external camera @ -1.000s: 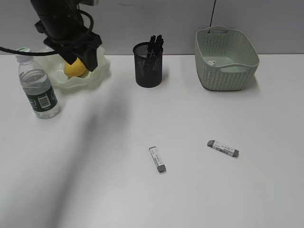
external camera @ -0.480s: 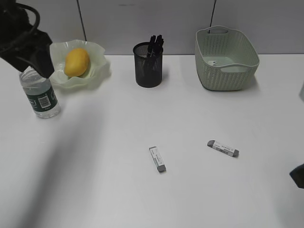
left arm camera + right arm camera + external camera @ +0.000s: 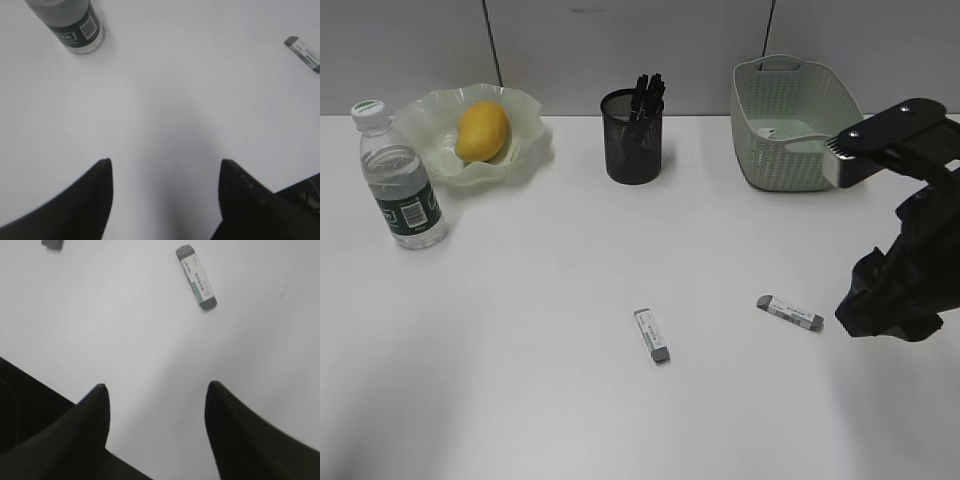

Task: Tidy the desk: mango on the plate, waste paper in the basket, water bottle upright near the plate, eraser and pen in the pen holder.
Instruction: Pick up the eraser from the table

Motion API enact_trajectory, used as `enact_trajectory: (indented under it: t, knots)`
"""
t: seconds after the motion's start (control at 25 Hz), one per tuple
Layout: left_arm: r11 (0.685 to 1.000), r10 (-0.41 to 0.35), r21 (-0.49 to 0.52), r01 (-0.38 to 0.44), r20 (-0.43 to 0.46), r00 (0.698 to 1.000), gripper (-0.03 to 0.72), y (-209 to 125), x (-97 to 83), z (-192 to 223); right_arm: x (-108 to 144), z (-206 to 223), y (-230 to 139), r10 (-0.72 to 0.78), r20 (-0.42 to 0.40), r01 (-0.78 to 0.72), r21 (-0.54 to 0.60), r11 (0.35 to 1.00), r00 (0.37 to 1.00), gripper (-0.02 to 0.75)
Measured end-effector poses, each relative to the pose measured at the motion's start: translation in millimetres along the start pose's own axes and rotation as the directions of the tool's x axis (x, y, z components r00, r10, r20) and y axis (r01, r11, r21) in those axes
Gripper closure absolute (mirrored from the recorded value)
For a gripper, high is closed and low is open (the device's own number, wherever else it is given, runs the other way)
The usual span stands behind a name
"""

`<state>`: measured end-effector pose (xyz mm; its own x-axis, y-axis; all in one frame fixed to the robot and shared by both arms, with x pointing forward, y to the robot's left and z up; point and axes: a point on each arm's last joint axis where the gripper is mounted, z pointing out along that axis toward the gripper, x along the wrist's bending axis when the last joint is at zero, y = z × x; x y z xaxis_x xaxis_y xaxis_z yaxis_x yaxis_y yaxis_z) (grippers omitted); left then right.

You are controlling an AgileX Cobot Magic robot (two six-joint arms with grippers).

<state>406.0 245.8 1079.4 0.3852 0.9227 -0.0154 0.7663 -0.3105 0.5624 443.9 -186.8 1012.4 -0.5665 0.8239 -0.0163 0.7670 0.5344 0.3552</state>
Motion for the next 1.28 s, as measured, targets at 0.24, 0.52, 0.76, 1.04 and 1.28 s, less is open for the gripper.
enact_trajectory:
  t: [0.24, 0.52, 0.76, 1.04, 1.28]
  knots:
    - [0.978, -0.016, -0.208, 0.016, 0.000, 1.000, 0.185, -79.9, -10.8, -36.2, -1.3, 15.1, 8.4, -0.018, -0.002, 0.018, 0.020, 1.000, 1.000, 0.255]
    - [0.858, -0.029, -0.513, 0.025, 0.001, 1.000, 0.185, -125.8, -18.8, -81.6, -7.6, 37.2, 38.2, -0.079, 0.012, 0.077, 0.071, 0.994, 0.997, 0.255]
    - [0.826, -0.026, -0.564, 0.022, 0.001, 1.000, 0.185, -134.8, -20.2, -88.4, -13.8, 74.0, 62.7, -0.174, 0.001, 0.171, 0.180, 0.969, 0.985, 0.255]
    - [0.826, -0.026, -0.564, 0.025, 0.006, 1.000, 0.185, -134.8, -20.6, -88.4, -22.4, 123.3, 78.6, -0.263, 0.000, 0.251, 0.296, 0.922, 0.965, 0.265]
    - [0.826, -0.026, -0.564, 0.025, 0.006, 1.000, 0.185, -134.8, -20.6, -88.4, -23.8, 153.9, 86.1, -0.275, -0.026, 0.268, 0.340, 0.902, 0.961, 0.300]
